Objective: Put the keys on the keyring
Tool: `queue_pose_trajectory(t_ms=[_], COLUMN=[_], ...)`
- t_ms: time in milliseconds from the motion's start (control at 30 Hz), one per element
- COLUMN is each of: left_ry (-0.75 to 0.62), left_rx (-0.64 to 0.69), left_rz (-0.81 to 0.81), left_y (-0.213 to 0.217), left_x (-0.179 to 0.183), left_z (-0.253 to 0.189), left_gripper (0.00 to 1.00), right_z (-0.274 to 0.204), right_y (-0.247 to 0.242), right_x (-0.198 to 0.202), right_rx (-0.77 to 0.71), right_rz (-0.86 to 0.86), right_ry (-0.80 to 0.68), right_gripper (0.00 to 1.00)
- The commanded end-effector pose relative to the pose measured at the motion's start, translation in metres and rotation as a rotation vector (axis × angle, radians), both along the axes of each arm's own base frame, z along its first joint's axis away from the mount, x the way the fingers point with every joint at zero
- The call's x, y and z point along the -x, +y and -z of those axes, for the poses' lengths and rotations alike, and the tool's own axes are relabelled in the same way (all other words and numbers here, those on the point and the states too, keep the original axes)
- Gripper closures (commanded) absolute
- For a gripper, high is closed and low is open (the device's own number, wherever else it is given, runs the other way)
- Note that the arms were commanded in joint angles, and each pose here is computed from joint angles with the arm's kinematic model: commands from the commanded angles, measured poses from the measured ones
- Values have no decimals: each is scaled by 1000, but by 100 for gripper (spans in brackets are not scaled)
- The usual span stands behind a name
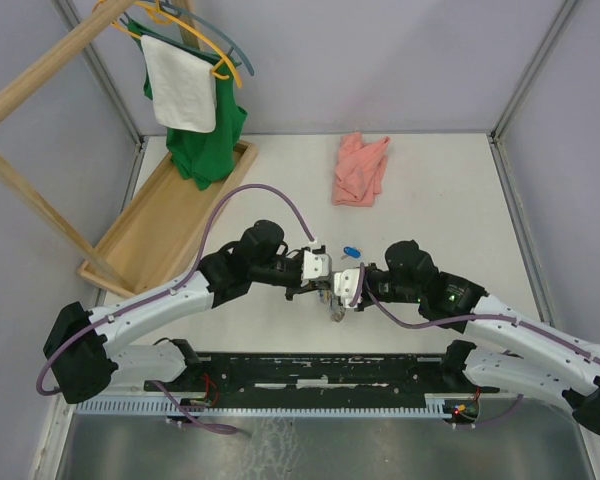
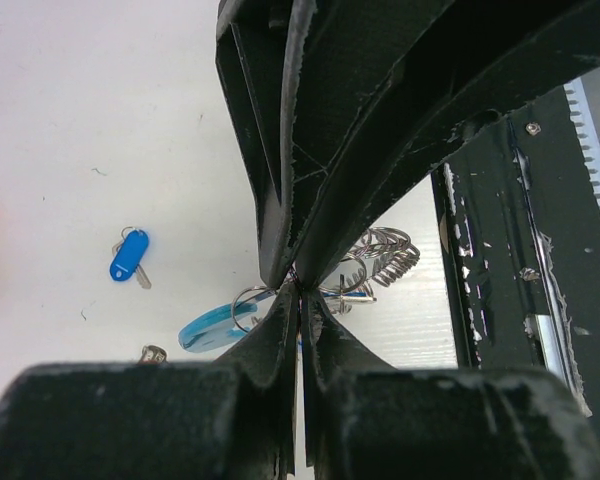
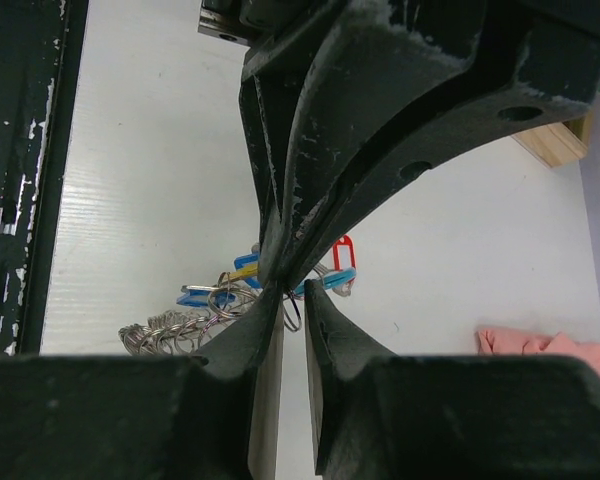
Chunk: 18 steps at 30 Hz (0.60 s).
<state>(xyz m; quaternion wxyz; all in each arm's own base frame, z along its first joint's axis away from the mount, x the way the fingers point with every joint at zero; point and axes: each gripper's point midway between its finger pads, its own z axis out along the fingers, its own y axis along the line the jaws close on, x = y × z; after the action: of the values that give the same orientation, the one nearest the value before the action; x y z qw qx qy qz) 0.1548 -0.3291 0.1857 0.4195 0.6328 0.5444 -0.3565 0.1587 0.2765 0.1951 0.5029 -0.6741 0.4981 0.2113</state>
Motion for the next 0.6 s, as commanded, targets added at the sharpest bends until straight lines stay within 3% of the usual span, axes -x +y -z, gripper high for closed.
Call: queue_pose_trajectory(t_ms=[0,333,567], left_ry=[-90,-103,-113], left_rx=[116,119,137], left_rz=[58,61,73], left_y=[-14,-9,-9], left_x=[4,7,10], left_z=[-35,-30,-30], left_gripper=[97,97,97], right_z=[-3,8,1], right_y=[5,-3,2], right_x=[-4,-1,4], right_rx=[7,52,-13], right_rz=[-12,-15,-24], right_ry=[-22,-23,-3], right_gripper=[79,78,77])
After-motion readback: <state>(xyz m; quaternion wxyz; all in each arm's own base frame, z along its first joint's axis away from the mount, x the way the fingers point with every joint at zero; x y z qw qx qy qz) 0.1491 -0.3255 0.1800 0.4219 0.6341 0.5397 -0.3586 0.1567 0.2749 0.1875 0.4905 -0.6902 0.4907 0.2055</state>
